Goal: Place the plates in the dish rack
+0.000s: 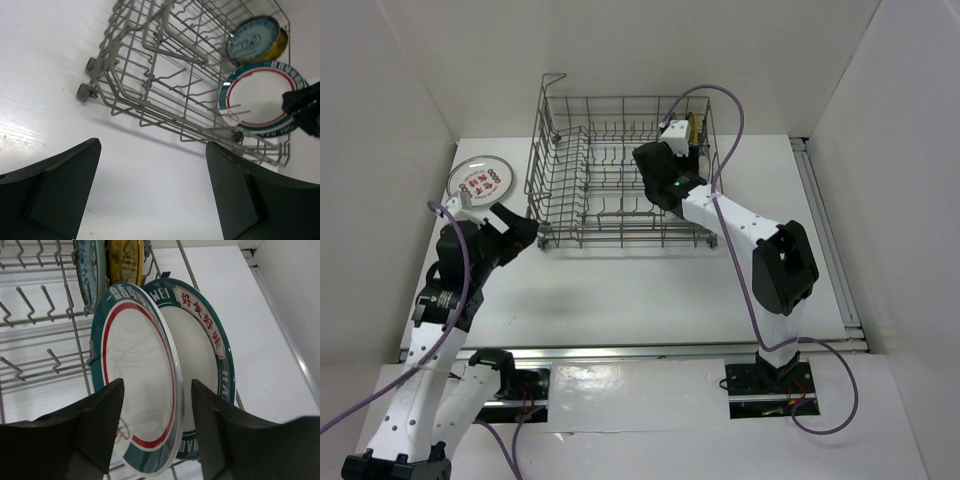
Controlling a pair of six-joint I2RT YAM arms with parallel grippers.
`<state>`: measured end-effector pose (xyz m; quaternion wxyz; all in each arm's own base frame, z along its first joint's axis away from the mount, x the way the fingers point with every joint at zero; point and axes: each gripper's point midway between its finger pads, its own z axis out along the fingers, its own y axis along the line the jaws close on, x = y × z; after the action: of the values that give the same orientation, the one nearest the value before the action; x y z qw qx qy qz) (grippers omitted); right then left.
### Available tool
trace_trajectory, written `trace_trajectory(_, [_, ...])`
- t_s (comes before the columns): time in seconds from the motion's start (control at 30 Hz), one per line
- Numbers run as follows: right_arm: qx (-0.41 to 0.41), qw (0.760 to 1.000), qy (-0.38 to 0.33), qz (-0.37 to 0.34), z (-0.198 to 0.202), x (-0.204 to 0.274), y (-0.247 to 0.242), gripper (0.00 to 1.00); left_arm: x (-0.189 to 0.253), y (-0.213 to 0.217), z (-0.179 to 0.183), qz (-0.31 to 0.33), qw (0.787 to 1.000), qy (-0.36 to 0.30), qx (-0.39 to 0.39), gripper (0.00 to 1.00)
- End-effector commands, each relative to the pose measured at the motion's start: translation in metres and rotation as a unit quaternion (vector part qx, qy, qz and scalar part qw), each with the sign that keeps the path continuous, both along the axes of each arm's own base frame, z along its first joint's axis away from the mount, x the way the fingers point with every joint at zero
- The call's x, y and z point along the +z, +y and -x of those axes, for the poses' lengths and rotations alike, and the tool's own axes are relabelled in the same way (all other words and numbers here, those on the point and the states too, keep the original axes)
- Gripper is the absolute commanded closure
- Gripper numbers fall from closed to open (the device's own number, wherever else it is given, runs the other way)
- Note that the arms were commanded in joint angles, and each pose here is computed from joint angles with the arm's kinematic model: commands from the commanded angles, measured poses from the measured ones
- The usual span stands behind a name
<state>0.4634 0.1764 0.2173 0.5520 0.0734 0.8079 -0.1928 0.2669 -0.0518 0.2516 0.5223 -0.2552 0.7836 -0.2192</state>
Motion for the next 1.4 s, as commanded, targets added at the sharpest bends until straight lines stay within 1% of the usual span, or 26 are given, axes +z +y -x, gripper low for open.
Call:
trace_trajectory(0.0, [-0.001,1.0,-0.015,-0.017,0.0,0.007,0.001,0.34,0.0,0.015,-0.004,0.026,0.997,0.004,0.068,0.0])
trace_trajectory(0.07, [0.026,0.999,-0.03,-0.026,0.006,0.03,0.018,0.25,-0.012,0.022,-0.004,0.035,0.995,0.017,0.093,0.0])
trace_trajectory(0.1, [0.037,0.998,-0.048,-0.023,0.011,0.053,0.024,0.19,-0.022,0.028,-0.003,0.042,0.993,0.022,0.112,0.0])
trace_trajectory(0.13, [0.046,0.996,-0.069,-0.027,0.014,0.077,0.032,0.0,-0.025,0.032,-0.006,0.047,0.991,0.018,0.124,0.0])
trace_trajectory(0.2, [0.065,0.994,-0.091,-0.009,0.028,0.113,0.049,0.0,-0.033,0.039,-0.007,0.065,0.987,0.016,0.149,0.0])
trace_trajectory(0.23, [0.069,0.99,-0.12,-0.023,0.033,0.15,0.053,0.0,-0.042,0.045,-0.008,0.07,0.984,0.019,0.161,0.0])
trace_trajectory(0.37, [0.073,0.984,-0.163,-0.011,0.057,0.215,0.058,0.0,-0.062,0.053,-0.012,0.096,0.976,0.02,0.195,0.0])
trace_trajectory(0.4, [0.076,0.983,-0.165,0.001,0.069,0.223,0.06,0.0,-0.067,0.056,-0.013,0.108,0.971,0.019,0.21,0.0])
trace_trajectory(0.43, [0.076,0.981,-0.177,-0.007,0.08,0.238,0.055,0.0,-0.078,0.058,-0.01,0.115,0.969,0.019,0.218,0.0])
trace_trajectory(0.5, [0.091,0.979,-0.184,-0.012,0.096,0.243,0.059,0.0,-0.077,0.062,-0.013,0.136,0.962,-0.008,0.235,0.0])
trace_trajectory(0.53, [0.094,0.976,-0.196,-0.027,0.107,0.255,0.052,0.0,-0.09,0.067,-0.011,0.139,0.959,-0.006,0.248,0.0])
trace_trajectory(0.6, [0.113,0.974,-0.192,-0.027,0.121,0.252,0.057,0.0,-0.093,0.071,-0.014,0.152,0.954,-0.023,0.256,0.0])
trace_trajectory(0.63, [0.116,0.972,-0.202,-0.04,0.129,0.261,0.051,0.0,-0.098,0.078,-0.016,0.166,0.947,-0.029,0.273,0.0])
trace_trajectory(0.67, [0.124,0.972,-0.198,-0.037,0.134,0.257,0.054,0.0,-0.107,0.081,-0.019,0.171,0.944,-0.018,0.282,0.0])
trace_trajectory(0.77, [0.143,0.968,-0.2,-0.043,0.15,0.262,0.06,0.0,-0.114,0.085,-0.029,0.208,0.937,-0.034,0.28,0.0])
trace_trajectory(0.83, [0.158,0.966,-0.199,-0.048,0.164,0.264,0.068,0.0,-0.127,0.086,-0.036,0.231,0.932,-0.026,0.276,0.0])
trace_trajectory(0.9, [0.172,0.963,-0.199,-0.053,0.177,0.262,0.071,0.0,-0.121,0.1,-0.047,0.244,0.926,-0.053,0.283,0.0])
trace_trajectory(0.93, [0.184,0.961,-0.197,-0.054,0.187,0.261,0.077,0.0,-0.138,0.1,-0.051,0.248,0.926,-0.029,0.282,0.0])
trace_trajectory(1.03, [0.213,0.956,-0.193,-0.061,0.205,0.252,0.087,0.0,-0.131,0.11,-0.072,0.256,0.926,-0.052,0.273,0.0])
trace_trajectory(1.07, [0.218,0.953,-0.196,-0.072,0.21,0.251,0.087,0.0,-0.149,0.109,-0.077,0.263,0.924,-0.031,0.275,0.0])
trace_trajectory(1.13, [0.232,0.952,-0.19,-0.066,0.217,0.239,0.095,0.0,-0.14,0.113,-0.092,0.268,0.923,-0.057,0.269,0.0])
trace_trajectory(1.17, [0.238,0.952,-0.186,-0.059,0.219,0.23,0.1,0.0,-0.153,0.119,-0.098,0.268,0.922,-0.043,0.278,0.0])
trace_trajectory(1.23, [0.248,0.949,-0.185,-0.059,0.221,0.221,0.105,0.0,-0.161,0.119,-0.109,0.271,0.923,-0.037,0.272,0.0])
trace_trajectory(1.27, [0.249,0.949,-0.186,-0.053,0.221,0.219,0.103,0.0,-0.153,0.12,-0.118,0.28,0.921,-0.058,0.264,0.0])
trace_trajectory(1.33, [0.258,0.946,-0.188,-0.057,0.221,0.208,0.108,0.0,-0.174,0.12,-0.126,0.29,0.918,-0.047,0.265,0.0])
trace_trajectory(1.37, [0.267,0.944,-0.186,-0.054,0.221,0.204,0.112,0.0,-0.162,0.122,-0.138,0.296,0.918,-0.073,0.254,0.0])
